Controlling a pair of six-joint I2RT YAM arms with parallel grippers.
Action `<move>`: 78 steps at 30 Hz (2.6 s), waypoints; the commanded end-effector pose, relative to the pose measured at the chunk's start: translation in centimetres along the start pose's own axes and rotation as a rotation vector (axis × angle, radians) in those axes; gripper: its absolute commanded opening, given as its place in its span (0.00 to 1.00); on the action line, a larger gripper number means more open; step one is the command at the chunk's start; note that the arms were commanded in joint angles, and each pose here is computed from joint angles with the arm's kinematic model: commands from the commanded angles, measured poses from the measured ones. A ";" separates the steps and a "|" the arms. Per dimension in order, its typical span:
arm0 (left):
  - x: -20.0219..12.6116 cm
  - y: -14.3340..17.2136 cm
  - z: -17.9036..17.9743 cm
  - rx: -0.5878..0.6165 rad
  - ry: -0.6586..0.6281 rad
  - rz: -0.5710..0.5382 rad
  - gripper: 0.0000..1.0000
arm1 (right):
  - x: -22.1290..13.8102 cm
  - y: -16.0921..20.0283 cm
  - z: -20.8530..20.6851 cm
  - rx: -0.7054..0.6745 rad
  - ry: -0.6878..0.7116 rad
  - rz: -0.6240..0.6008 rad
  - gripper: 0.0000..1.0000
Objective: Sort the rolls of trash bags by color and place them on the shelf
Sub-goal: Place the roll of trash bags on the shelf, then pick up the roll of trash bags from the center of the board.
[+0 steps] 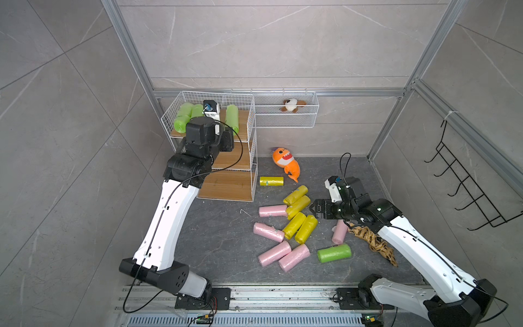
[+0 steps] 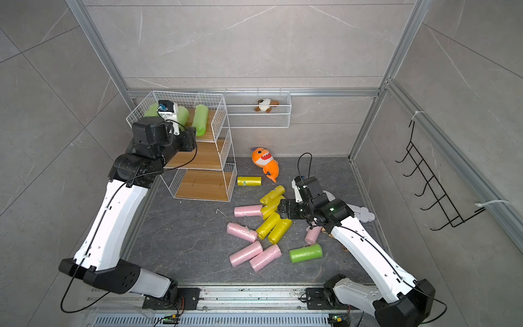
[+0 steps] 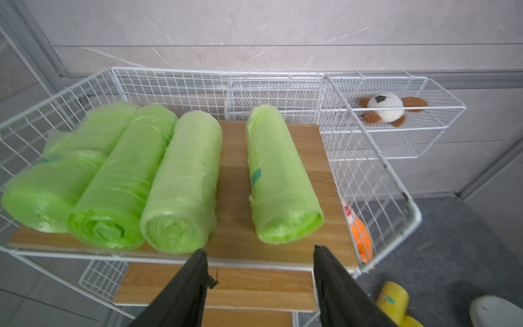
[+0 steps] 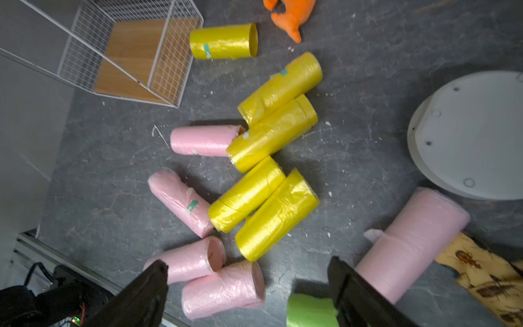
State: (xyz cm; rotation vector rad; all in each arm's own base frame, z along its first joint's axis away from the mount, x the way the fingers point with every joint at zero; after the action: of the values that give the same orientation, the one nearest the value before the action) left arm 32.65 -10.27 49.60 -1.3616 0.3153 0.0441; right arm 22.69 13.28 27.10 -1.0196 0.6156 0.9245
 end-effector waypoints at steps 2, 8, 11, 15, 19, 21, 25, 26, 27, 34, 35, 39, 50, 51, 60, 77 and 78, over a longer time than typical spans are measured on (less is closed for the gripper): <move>-3.1 0.0 -1.3 -0.148 0.188 -0.112 0.63 | 0.6 2.7 -2.4 -0.002 0.127 0.118 0.93; -5.1 5.2 -3.6 -0.261 0.375 -0.099 0.63 | 1.4 5.1 -4.7 0.043 0.223 0.186 0.93; -5.7 8.0 -4.6 -0.286 0.433 -0.064 0.63 | 2.0 6.2 -5.6 0.069 0.258 0.228 0.93; -5.8 11.7 -6.1 -0.304 0.490 0.000 0.63 | 2.5 7.7 -6.7 0.129 0.291 0.285 0.94; -5.7 15.1 -8.1 -0.317 0.556 0.054 0.63 | 2.7 8.6 -7.5 0.197 0.321 0.310 0.94; -5.7 16.2 -8.9 -0.323 0.579 0.063 0.63 | 3.0 8.9 -8.0 0.246 0.340 0.324 0.94; -5.6 17.8 -10.2 -0.336 0.619 0.074 0.63 | 3.7 9.6 -9.4 0.377 0.348 0.351 0.94; -5.6 18.1 -10.4 -0.337 0.625 0.076 0.63 | 3.8 9.7 -9.8 0.400 0.359 0.349 0.94; -5.5 18.4 -10.7 -0.339 0.634 0.080 0.63 | 3.9 9.8 -10.2 0.423 0.372 0.346 0.94; -4.5 19.3 -11.9 -0.321 0.672 0.096 0.63 | 4.3 10.3 -11.8 0.550 0.431 0.345 0.94; -4.4 19.3 -12.0 -0.319 0.677 0.093 0.63 | 4.5 10.3 -12.0 0.566 0.435 0.344 0.94; -4.1 19.3 -12.4 -0.318 0.706 0.080 0.63 | 5.4 10.5 -12.6 0.622 0.440 0.340 0.94; -3.0 19.8 -13.3 -0.315 0.737 0.106 0.63 | 8.6 11.0 -13.6 0.676 0.416 0.315 0.91; -3.0 19.8 -13.3 -0.317 0.738 0.107 0.63 | 8.9 11.0 -13.6 0.683 0.405 0.307 0.90; -2.7 20.3 -13.9 -0.330 0.750 0.123 0.63 | 10.8 11.0 -12.8 0.741 0.324 0.366 0.72; -2.8 20.1 -14.3 -0.356 0.766 0.114 0.63 | 9.7 8.0 -8.1 0.851 0.006 0.404 0.49; -2.8 20.0 -14.3 -0.362 0.766 0.108 0.63 | 9.2 7.3 -7.6 0.839 -0.013 0.397 0.49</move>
State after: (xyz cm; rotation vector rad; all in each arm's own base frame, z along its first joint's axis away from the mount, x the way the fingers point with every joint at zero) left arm 22.90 -18.91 27.71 -1.6519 1.0702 -0.2793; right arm 19.30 10.20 10.24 -0.1651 1.2185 0.8329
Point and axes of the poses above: each gripper's point midway between its finger pads, its own x axis out along the fingers, its own z axis along the line the jaws close on, y = z × x, the point moved 7 cm from there along -x, back along the fingers, and after that the axes turned 14 degrees about x, right-handed, at the moved point
